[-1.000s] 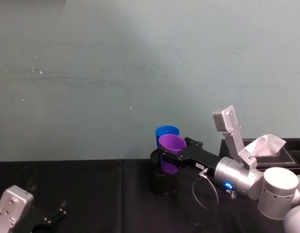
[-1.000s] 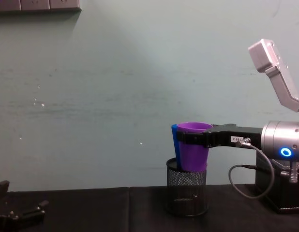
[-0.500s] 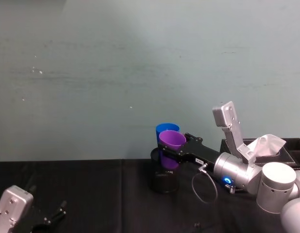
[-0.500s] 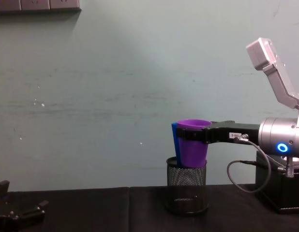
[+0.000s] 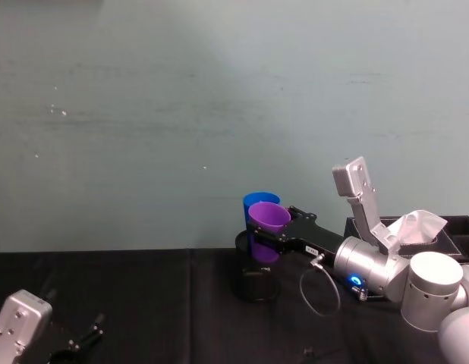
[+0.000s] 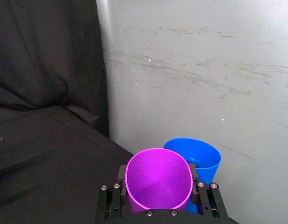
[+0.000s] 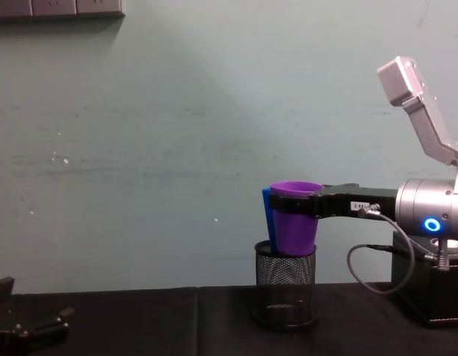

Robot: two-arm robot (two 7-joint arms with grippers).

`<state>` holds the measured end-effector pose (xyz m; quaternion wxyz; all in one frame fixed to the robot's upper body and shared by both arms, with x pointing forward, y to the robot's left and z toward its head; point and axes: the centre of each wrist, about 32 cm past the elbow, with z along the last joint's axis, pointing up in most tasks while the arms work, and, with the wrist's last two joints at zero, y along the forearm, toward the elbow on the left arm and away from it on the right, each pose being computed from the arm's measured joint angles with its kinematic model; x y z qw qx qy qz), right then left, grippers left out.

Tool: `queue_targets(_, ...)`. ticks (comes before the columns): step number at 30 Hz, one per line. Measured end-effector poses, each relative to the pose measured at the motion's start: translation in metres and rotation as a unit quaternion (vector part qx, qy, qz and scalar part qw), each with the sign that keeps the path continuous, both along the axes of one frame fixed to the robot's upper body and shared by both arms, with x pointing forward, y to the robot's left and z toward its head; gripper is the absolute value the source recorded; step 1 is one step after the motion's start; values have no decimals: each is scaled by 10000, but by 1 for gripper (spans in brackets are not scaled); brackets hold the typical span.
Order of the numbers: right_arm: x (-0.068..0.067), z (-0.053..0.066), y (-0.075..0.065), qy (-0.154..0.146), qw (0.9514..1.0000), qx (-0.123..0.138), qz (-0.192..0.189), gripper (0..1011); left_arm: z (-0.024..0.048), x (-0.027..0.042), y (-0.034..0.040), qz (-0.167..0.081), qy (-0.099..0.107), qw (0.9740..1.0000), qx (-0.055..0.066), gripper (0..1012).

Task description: Pick up one cup with a gripper and tap it against the other cup.

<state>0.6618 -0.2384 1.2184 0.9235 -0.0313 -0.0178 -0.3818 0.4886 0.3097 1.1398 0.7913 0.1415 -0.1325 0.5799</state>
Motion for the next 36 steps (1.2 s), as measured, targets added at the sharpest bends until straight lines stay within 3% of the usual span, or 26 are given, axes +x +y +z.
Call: queue_targets(36, -8, -5, 1, 7, 10000, -2, -12, 735, 0, 0, 0, 0, 0, 10000, 0, 1000)
